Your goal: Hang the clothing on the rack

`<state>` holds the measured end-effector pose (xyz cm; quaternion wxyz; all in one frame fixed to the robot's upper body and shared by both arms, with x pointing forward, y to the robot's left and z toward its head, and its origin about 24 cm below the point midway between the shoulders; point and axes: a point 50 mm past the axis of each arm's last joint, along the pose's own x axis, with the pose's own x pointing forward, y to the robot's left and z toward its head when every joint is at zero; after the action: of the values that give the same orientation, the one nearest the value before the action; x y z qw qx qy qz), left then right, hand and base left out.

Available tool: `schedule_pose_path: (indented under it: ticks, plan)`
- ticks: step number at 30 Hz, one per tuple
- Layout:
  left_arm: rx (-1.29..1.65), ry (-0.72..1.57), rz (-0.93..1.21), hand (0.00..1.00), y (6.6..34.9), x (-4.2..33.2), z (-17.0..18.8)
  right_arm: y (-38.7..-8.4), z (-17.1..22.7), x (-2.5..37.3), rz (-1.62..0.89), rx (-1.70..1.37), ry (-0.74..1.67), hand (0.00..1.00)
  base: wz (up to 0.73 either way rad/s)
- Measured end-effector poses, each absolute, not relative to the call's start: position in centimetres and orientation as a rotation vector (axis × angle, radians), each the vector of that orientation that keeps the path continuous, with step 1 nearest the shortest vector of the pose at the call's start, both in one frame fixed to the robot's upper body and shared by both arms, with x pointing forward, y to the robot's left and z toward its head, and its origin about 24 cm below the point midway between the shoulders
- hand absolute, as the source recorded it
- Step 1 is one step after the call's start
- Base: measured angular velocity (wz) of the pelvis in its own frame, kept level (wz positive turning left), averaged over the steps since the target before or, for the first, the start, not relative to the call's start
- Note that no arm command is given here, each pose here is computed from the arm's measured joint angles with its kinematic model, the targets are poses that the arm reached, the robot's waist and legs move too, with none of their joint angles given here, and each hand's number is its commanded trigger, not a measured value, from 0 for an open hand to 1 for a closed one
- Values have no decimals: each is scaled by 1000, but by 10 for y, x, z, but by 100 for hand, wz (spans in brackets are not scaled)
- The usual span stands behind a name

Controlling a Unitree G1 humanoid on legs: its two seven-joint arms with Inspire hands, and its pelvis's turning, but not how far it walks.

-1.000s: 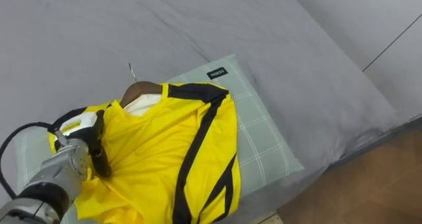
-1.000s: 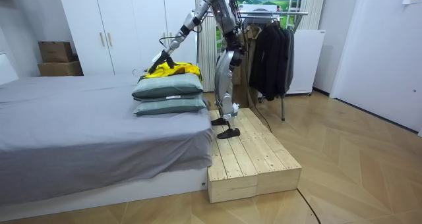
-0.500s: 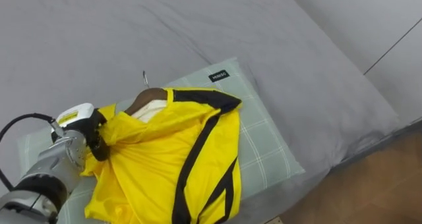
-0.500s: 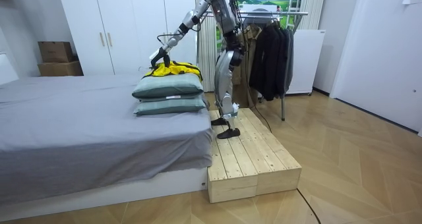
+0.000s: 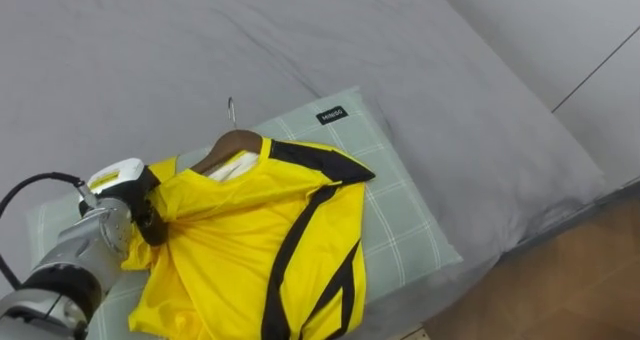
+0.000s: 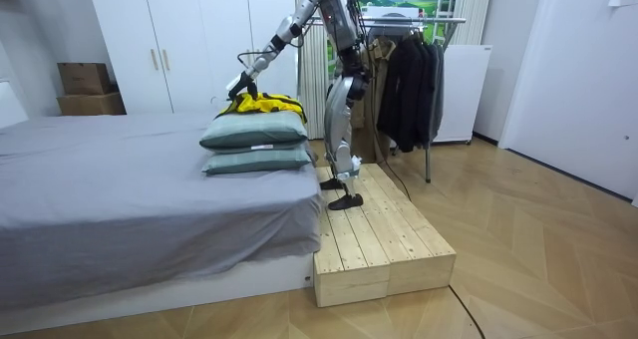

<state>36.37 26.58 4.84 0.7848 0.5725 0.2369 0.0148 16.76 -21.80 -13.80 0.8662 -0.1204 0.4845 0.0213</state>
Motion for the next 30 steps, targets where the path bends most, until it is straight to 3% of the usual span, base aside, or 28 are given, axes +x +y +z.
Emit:
schedule_pose_path:
  ticks: [20, 30]
  plan:
    - [1219, 436, 66, 100, 265, 366, 53, -219, -139, 164, 27, -270, 1012, 0, 0]
    - [1147, 225, 258, 100, 266, 368, 69, -224, -143, 152, 23, -315, 1035, 0, 1]
